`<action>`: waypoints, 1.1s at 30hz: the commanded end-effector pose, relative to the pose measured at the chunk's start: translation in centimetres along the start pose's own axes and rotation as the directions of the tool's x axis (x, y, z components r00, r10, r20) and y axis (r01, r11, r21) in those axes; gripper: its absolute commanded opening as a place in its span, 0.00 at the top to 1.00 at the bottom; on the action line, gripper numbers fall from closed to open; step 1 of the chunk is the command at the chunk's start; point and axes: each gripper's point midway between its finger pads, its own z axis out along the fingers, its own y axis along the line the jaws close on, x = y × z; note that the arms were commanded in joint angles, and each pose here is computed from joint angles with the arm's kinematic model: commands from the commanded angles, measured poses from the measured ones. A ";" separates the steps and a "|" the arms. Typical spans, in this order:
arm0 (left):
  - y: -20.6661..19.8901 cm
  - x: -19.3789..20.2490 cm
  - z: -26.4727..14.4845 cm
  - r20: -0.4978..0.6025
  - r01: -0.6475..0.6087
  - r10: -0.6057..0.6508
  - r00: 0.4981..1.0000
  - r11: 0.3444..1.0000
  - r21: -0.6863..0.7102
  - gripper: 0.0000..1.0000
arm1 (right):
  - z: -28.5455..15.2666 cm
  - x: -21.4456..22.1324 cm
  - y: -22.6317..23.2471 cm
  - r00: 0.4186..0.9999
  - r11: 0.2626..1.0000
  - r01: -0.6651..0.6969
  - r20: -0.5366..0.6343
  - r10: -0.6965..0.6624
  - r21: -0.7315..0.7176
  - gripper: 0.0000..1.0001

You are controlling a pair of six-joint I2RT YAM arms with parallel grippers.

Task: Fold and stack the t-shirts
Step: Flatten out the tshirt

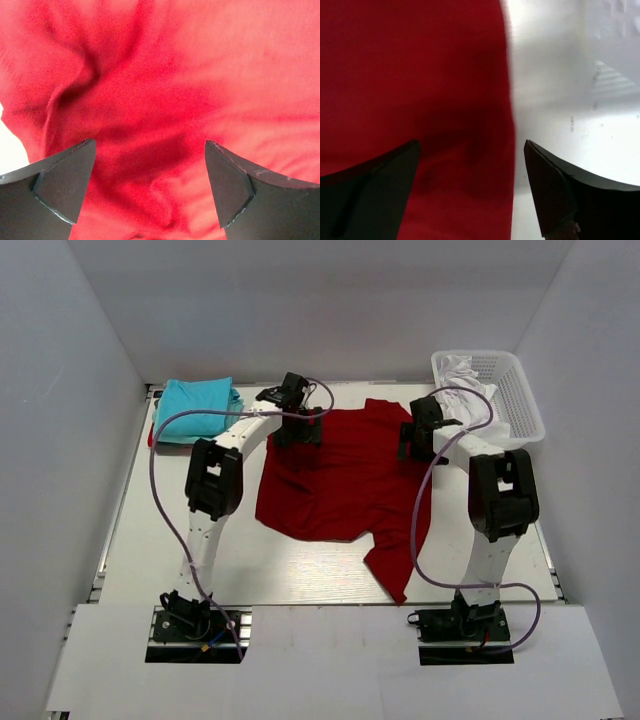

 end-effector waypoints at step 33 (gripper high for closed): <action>0.5 14.2 -6.5 -0.065 -0.080 0.089 0.994 0.987 0.136 0.35 | -15.1 4.5 4.6 0.988 0.879 0.103 0.151 -0.035 -0.466 0.10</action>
